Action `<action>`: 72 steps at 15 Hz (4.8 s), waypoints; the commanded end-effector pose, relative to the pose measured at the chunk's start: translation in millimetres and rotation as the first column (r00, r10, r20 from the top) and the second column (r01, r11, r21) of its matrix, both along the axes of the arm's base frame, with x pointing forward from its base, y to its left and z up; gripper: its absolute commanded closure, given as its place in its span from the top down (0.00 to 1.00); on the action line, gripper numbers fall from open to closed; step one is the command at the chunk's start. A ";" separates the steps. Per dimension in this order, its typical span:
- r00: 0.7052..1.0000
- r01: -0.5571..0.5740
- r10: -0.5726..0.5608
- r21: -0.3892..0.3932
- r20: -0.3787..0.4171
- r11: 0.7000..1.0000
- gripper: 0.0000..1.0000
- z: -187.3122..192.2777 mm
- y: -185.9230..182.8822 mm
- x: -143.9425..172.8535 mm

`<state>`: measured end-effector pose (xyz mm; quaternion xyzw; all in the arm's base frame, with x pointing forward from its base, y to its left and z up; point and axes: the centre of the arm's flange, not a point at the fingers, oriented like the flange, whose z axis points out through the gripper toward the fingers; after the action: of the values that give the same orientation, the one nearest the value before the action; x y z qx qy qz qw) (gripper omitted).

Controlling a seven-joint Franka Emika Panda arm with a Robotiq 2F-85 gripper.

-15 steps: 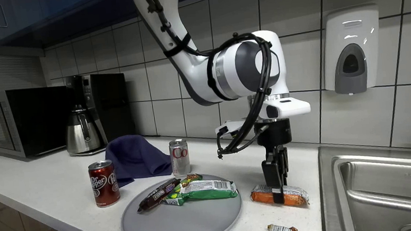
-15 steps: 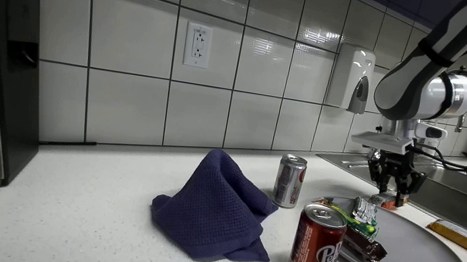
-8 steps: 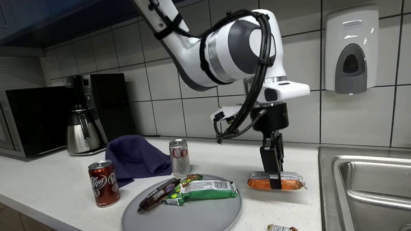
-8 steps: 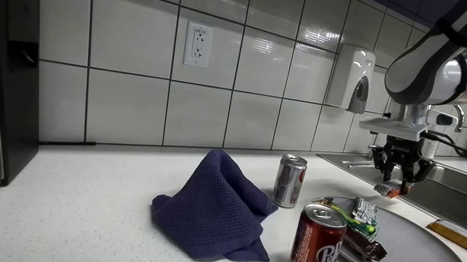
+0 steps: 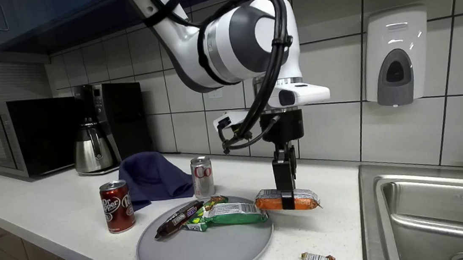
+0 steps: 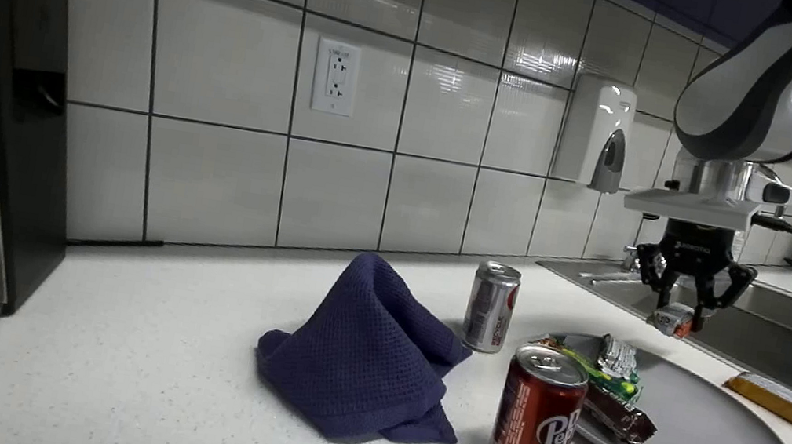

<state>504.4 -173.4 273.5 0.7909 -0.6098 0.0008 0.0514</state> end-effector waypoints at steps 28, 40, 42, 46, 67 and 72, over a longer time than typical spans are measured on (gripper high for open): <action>0.981 -0.175 0.176 0.015 -0.081 0.984 1.00 3.7 53.7 -33.4; 0.883 -0.451 0.461 0.115 -0.087 0.885 1.00 14.6 -14.1 -32.1; 0.835 -0.527 0.541 0.141 -0.097 0.838 1.00 11.5 -27.4 -32.0; 0.830 -0.539 0.550 0.122 -0.092 0.834 1.00 6.0 -24.0 -39.3; 0.655 -0.747 0.755 0.116 -0.036 0.654 1.00 20.3 -35.6 -74.5; 0.570 -0.816 0.821 0.100 -0.025 0.569 1.00 28.8 -46.6 -98.7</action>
<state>431.2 -214.3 291.3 0.9772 -0.2049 -0.0419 0.0370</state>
